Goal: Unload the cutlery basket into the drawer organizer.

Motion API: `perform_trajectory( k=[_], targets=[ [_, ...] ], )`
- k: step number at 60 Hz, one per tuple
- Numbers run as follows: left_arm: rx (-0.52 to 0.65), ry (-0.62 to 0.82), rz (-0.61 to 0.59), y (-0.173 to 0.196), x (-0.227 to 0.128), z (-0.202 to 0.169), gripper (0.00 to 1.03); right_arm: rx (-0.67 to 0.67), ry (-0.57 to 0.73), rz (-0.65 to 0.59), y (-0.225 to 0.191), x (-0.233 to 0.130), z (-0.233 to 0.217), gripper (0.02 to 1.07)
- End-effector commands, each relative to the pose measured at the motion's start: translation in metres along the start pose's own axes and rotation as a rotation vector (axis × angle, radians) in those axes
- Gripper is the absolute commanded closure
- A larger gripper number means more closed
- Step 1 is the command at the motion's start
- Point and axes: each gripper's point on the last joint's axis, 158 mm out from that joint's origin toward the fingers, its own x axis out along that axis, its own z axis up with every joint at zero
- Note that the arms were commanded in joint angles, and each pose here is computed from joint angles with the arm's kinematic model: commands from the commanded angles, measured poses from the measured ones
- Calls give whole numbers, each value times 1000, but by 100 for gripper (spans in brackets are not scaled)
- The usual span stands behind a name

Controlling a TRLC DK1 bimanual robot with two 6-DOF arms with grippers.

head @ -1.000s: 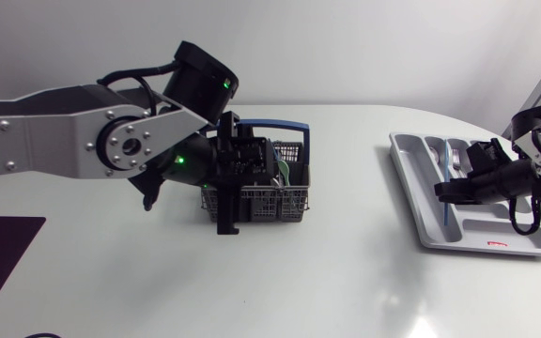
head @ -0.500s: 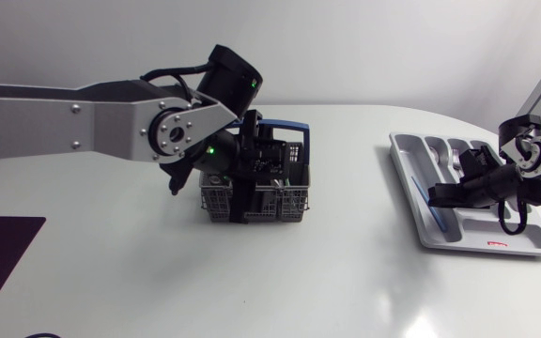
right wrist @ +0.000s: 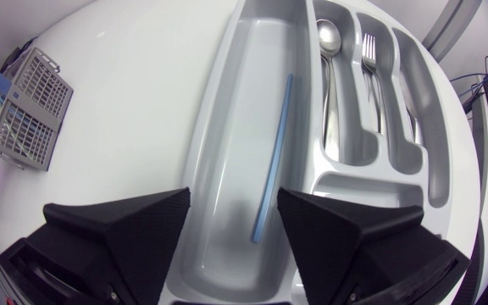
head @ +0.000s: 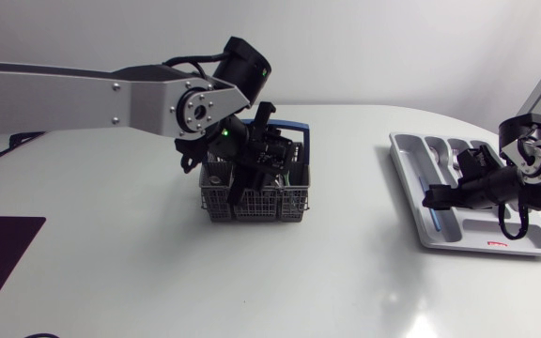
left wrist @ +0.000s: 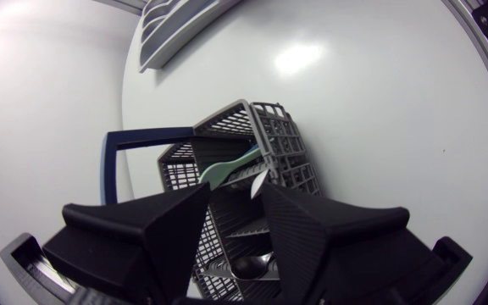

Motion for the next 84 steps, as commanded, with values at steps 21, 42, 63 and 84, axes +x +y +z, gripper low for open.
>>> perform_trajectory(
  k=[21, 42, 63, 84],
  targets=[
    [148, 48, -73, -10, 29, -20, 67, -57, -10, 14, 17, -8, -12, 23],
    [228, 53, -104, -17, 34, -23, 78, -72, -2, 15, 20, -6, -19, 23],
    [270, 45, -109, -14, 39, -17, 81, -83, 4, 19, 25, -3, -23, 23],
    [242, 26, -120, -18, 38, -18, 98, -95, 10, 27, 30, -3, -26, 23]
  ],
)
